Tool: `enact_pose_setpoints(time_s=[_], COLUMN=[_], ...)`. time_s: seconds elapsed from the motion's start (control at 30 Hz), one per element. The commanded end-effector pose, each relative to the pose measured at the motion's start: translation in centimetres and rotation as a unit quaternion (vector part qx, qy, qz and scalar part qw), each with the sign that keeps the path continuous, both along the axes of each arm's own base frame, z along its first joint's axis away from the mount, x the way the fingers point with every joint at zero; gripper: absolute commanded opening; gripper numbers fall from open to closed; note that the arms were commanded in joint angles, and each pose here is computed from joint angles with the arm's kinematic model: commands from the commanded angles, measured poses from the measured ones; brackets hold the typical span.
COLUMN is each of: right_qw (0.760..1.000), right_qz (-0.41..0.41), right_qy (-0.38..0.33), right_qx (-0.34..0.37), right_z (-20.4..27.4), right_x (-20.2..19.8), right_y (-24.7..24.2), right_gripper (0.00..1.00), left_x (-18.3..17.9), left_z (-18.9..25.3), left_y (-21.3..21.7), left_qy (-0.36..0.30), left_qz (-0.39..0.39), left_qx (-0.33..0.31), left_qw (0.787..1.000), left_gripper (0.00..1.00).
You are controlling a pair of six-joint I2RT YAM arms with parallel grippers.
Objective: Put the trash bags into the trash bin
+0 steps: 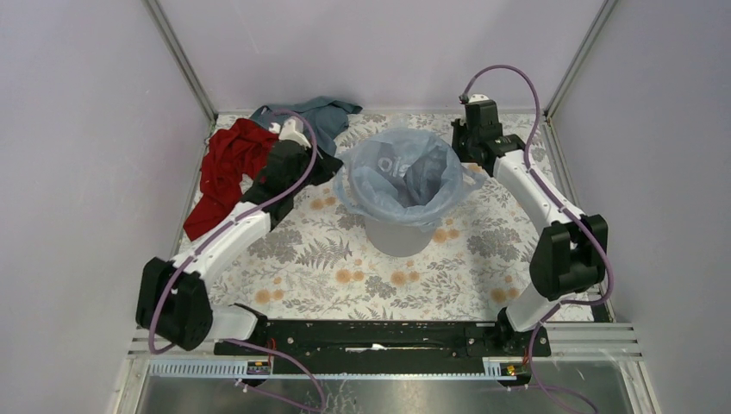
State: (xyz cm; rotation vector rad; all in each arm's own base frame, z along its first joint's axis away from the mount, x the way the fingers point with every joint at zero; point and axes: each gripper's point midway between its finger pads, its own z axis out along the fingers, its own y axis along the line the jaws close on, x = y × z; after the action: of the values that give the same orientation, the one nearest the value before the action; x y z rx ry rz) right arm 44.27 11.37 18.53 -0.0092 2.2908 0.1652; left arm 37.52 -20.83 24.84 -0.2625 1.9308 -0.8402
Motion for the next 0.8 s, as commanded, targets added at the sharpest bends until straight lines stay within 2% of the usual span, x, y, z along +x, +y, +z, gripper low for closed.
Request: enact_pose_setpoints(time_s=[0.0, 0.13, 0.27, 0.37, 0.53, 0.63, 0.77], right_qw=[0.998, 0.998, 0.997, 0.995, 0.995, 0.992, 0.99], right_qz=[0.004, 0.007, -0.013, -0.018, -0.025, -0.01, 0.01], right_qy=[-0.052, -0.054, -0.039, -0.031, -0.004, 0.016, 0.029], right_qx=[0.037, 0.041, 0.059, 0.091, 0.1, 0.126, 0.137], right_z=[4.5, 4.9, 3.1, 1.2, -2.1, -3.5, -3.9], right_x=[-1.0, -1.1, -1.3, -2.1, -4.0, -4.6, -5.1], right_y=[0.5, 0.6, 0.1, 0.0, -0.3, 0.8, 1.5], right_gripper=[0.16, 0.19, 0.19, 0.19, 0.21, 0.23, 0.23], left_x=[0.2, -0.3, -1.5, -2.1, -2.9, -3.4, -4.8], left_z=[-4.8, -7.3, -8.7, -7.6, -6.0, -7.9, -12.9], left_y=[-0.6, -0.3, -0.2, -0.1, -0.5, -0.6, -0.3], left_qy=[0.051, 0.078, 0.1, 0.093, 0.087, 0.105, 0.157], left_qz=[-0.007, -0.003, -0.013, -0.02, -0.048, -0.05, -0.043], left_qx=[-0.014, -0.007, -0.003, -0.001, 0.005, -0.001, -0.001], left_qw=[0.999, 0.997, 0.995, 0.995, 0.995, 0.993, 0.987], left_gripper=[0.0, 0.0, 0.0, 0.0, 0.0, 0.0, 0.0])
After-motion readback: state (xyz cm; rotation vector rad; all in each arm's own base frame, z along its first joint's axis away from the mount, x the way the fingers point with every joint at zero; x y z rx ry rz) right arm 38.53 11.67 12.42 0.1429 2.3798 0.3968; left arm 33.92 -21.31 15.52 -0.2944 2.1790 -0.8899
